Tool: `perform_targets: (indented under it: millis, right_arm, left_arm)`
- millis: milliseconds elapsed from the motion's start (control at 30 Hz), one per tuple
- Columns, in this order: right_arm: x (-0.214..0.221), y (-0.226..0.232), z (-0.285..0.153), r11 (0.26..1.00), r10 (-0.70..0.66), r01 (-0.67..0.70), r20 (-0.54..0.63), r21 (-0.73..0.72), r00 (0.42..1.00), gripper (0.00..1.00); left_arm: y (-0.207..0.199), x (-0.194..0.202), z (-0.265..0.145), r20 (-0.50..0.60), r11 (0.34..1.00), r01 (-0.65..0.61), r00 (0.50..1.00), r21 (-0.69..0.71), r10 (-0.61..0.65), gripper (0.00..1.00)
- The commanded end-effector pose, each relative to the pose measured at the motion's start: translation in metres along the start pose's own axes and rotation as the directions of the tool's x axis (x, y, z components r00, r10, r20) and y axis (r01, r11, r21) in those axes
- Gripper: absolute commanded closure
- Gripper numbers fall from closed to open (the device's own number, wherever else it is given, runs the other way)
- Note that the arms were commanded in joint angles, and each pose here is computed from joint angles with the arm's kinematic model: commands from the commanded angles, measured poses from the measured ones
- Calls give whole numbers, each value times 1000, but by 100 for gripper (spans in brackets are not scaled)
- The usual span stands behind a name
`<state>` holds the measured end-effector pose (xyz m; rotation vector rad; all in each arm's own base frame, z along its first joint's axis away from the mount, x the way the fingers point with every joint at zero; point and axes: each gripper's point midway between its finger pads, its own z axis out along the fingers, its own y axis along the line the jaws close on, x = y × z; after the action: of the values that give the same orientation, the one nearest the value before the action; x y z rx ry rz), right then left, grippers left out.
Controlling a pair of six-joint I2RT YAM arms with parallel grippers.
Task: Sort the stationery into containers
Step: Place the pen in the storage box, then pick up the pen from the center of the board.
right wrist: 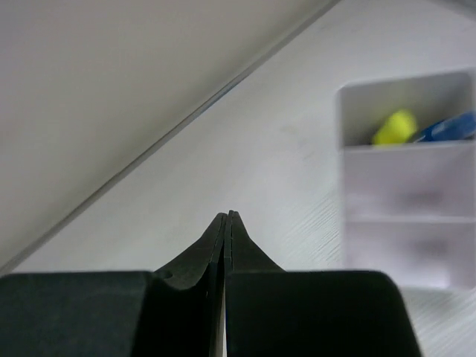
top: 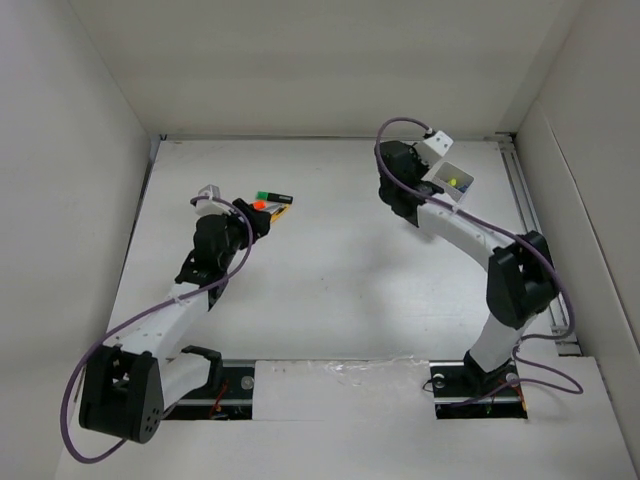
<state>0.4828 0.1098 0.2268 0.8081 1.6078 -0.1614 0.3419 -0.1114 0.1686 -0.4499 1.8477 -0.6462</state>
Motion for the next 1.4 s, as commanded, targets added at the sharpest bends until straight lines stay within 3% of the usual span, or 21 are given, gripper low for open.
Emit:
perform_targets:
  millis: [0,100,367,433,533,667,800,833,1100,1367]
  right_arm:
    - [25,46,-57,956,50,-114,-232,-269,971,100]
    - [55,56,-92,924,-26,-108,-342,-367,939,100]
    - [79,41,-142,888,-97,-145,-486,-437,868,100]
    - [81,36,-149,886,-113,-148,-513,-440,851,100]
    - [75,29,-159,882,-117,-155,-527,-445,842,100]
    - [75,18,-164,884,-122,-157,-541,-441,832,94]
    - [80,14,-162,871,-114,-191,-564,-452,818,81]
    - [79,13,-158,872,-109,-197,-570,-447,814,80]
    - [85,15,-165,848,-119,-234,-601,-475,790,77]
    - [83,16,-170,834,-120,-254,-609,-490,784,77]
  left_arm:
    - [11,-15,10,58,994,36,998,-102,-30,34]
    - [18,-17,16,71,985,83,995,-152,-73,34]
    - [16,-26,46,83,970,140,989,-198,-126,38]
    - [26,-15,60,52,958,140,990,-252,-131,54]
    - [33,-11,82,30,942,145,989,-303,-143,71]
    - [31,-5,110,-9,937,146,987,-317,-157,80]
    - [31,-1,133,-48,930,135,986,-343,-160,77]
    - [24,-8,140,-39,933,138,986,-333,-160,71]
    - [35,12,172,-95,918,112,983,-381,-159,51]
    - [46,23,187,-118,903,95,980,-419,-158,51]
